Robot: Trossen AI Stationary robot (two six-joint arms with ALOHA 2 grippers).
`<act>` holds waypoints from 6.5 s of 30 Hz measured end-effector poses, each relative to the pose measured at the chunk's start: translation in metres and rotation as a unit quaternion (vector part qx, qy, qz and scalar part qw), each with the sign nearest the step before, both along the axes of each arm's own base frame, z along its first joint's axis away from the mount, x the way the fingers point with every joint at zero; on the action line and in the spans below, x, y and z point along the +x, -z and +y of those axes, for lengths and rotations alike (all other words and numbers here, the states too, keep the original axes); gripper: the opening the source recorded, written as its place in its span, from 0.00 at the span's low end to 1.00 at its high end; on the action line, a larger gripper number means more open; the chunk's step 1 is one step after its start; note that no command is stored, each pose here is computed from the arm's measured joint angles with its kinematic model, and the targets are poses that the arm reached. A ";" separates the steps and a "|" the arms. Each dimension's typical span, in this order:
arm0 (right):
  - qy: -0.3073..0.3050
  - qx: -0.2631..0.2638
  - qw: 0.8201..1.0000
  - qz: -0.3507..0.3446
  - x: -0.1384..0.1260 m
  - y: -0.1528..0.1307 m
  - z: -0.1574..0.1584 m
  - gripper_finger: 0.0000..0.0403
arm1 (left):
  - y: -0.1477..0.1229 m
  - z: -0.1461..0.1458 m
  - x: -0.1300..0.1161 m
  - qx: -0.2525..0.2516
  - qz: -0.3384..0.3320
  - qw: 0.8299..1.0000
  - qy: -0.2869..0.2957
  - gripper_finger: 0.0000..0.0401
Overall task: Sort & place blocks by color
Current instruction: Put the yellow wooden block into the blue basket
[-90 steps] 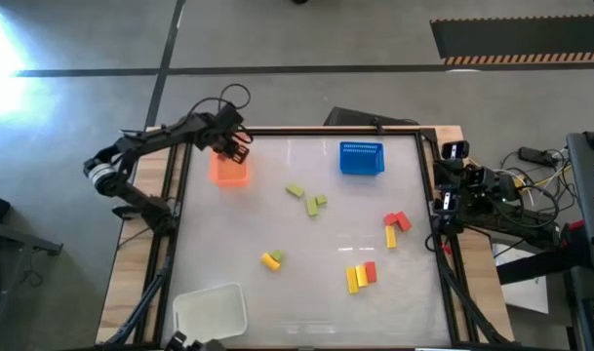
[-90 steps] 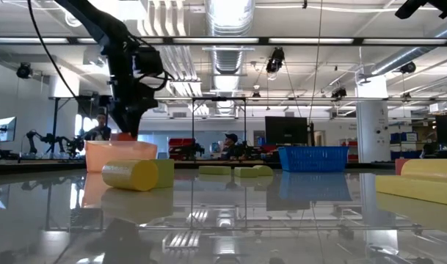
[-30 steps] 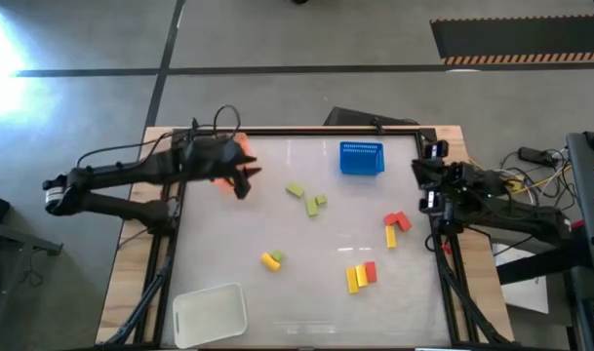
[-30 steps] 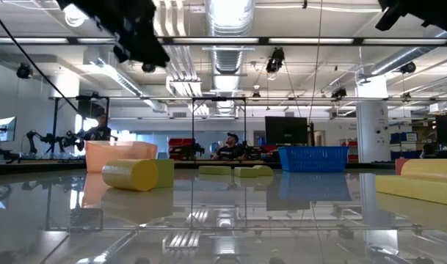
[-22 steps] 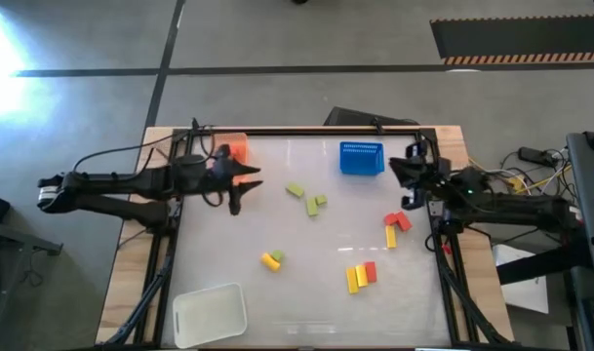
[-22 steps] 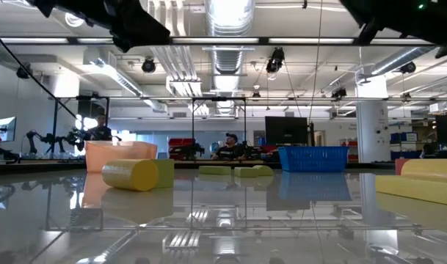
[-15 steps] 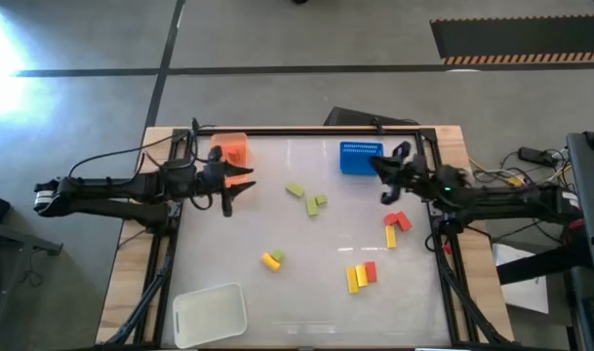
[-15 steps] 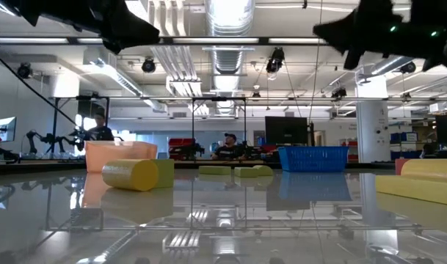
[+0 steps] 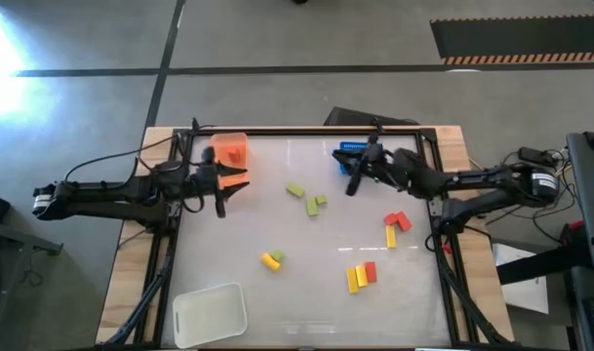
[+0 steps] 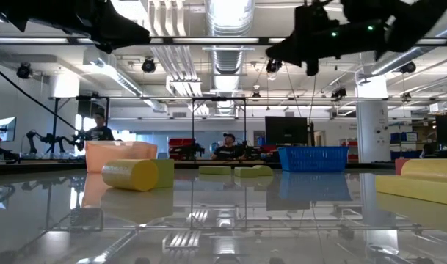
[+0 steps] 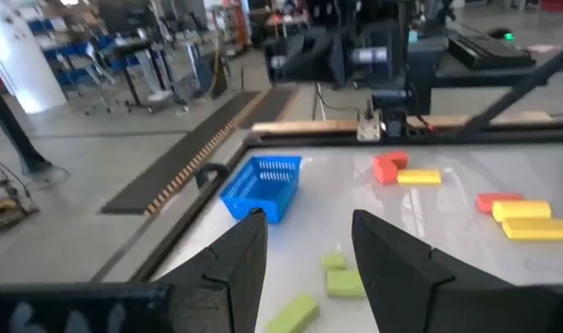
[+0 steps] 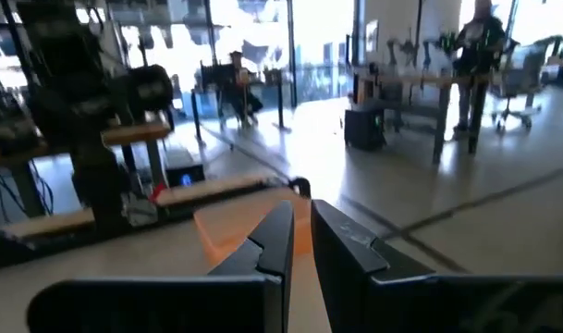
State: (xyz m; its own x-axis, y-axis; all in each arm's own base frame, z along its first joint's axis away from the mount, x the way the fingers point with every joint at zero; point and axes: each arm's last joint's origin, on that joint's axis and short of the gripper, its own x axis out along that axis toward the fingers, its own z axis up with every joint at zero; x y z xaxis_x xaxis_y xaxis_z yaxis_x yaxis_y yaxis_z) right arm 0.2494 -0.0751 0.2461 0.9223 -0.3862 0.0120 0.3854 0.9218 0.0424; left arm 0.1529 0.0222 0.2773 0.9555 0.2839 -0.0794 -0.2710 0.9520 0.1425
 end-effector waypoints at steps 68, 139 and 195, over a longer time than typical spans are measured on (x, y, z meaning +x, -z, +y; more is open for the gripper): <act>0.280 0.532 0.544 0.585 -0.034 0.073 0.101 0.50 | 0.001 0.000 -0.003 -0.008 -0.007 1.000 -0.009 0.36; -0.069 0.116 0.686 0.715 0.068 0.005 -0.030 0.20 | -0.001 0.000 -0.003 -0.006 -0.021 1.000 -0.009 0.36; -0.122 0.120 0.672 0.721 0.039 0.083 -0.162 0.23 | -0.002 0.000 -0.002 -0.003 -0.022 1.000 -0.010 0.36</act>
State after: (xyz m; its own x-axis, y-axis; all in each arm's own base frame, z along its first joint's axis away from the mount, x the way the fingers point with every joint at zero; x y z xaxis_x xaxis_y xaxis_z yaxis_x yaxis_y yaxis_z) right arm 0.2888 -0.2371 0.1629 -0.0550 -0.0536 -0.9970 0.0241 0.9982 -0.0549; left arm 0.1506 0.0225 0.2790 0.9524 0.3022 -0.0398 -0.2954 0.9473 0.1244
